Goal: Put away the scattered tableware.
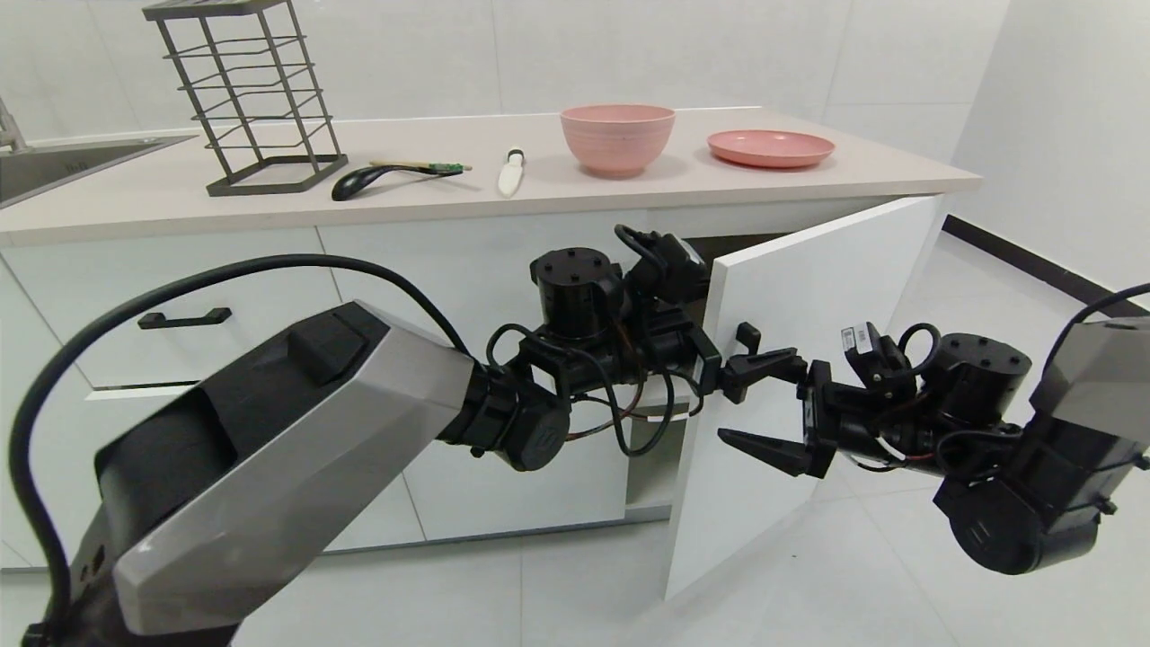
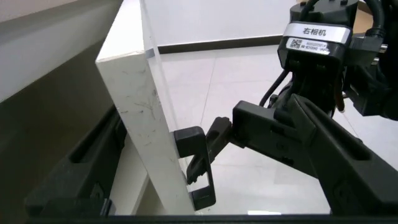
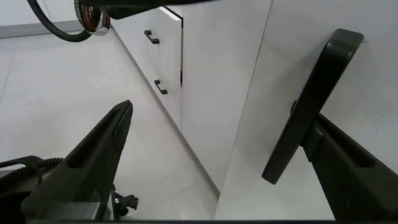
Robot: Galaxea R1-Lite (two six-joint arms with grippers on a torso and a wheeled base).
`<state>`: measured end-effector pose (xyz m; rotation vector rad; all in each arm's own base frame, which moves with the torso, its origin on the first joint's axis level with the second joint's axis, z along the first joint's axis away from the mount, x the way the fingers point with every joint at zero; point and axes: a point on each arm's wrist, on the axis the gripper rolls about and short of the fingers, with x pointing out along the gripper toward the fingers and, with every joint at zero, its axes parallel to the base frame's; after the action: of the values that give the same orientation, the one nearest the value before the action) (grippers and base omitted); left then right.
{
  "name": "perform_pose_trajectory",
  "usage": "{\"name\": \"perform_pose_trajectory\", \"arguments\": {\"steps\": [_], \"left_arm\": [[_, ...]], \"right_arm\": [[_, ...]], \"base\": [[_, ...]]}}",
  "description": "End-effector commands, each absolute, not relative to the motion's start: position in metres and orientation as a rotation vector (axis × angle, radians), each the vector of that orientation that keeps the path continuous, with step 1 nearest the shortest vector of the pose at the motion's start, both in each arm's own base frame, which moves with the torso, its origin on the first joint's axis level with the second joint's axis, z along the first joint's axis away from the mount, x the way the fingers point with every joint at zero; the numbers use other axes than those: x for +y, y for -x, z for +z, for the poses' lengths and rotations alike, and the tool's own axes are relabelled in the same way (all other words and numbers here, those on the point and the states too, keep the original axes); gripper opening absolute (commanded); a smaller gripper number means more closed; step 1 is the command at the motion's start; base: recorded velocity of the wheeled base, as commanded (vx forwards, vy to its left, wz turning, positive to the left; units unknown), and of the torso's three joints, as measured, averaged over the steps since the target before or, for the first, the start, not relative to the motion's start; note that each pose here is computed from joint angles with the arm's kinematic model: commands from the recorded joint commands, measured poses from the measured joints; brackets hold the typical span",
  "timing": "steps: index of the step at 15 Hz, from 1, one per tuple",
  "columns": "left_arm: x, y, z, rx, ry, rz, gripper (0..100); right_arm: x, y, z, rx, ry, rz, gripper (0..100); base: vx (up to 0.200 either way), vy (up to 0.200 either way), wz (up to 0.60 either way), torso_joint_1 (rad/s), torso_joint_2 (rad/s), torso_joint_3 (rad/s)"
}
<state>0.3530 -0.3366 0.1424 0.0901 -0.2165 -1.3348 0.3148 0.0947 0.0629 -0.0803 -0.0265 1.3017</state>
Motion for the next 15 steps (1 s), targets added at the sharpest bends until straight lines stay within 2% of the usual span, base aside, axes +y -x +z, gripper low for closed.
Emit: {"name": "perform_pose_trajectory", "arguments": {"steps": [1,7,13,15], "left_arm": [[-0.344,-0.348,0.139,-0.218,-0.089,-1.353,100],[-0.364,-0.326,0.14,-0.241,-0.081,-1.393,100],[-0.364,-0.325,0.137,-0.227,-0.081,-1.392,100],[-0.363,-0.323,0.132,-0.212,-0.083,-1.391,100]], "right_arm": [[0.091,-0.317,0.055,-0.007,0.075,1.293,100],[0.048,-0.326,0.055,-0.005,0.078,1.162,100],[0.031,-0.327,0.049,0.02,0.068,1.111,100],[0.027,-0.314,0.053,0.035,0.061,1.1,100]], "base": [[0.0,0.0,0.0,0.0,0.0,0.0],[0.0,0.0,0.0,0.0,0.0,0.0],[0.0,0.0,0.0,0.0,0.0,0.0],[0.0,0.0,0.0,0.0,0.0,0.0]]}}
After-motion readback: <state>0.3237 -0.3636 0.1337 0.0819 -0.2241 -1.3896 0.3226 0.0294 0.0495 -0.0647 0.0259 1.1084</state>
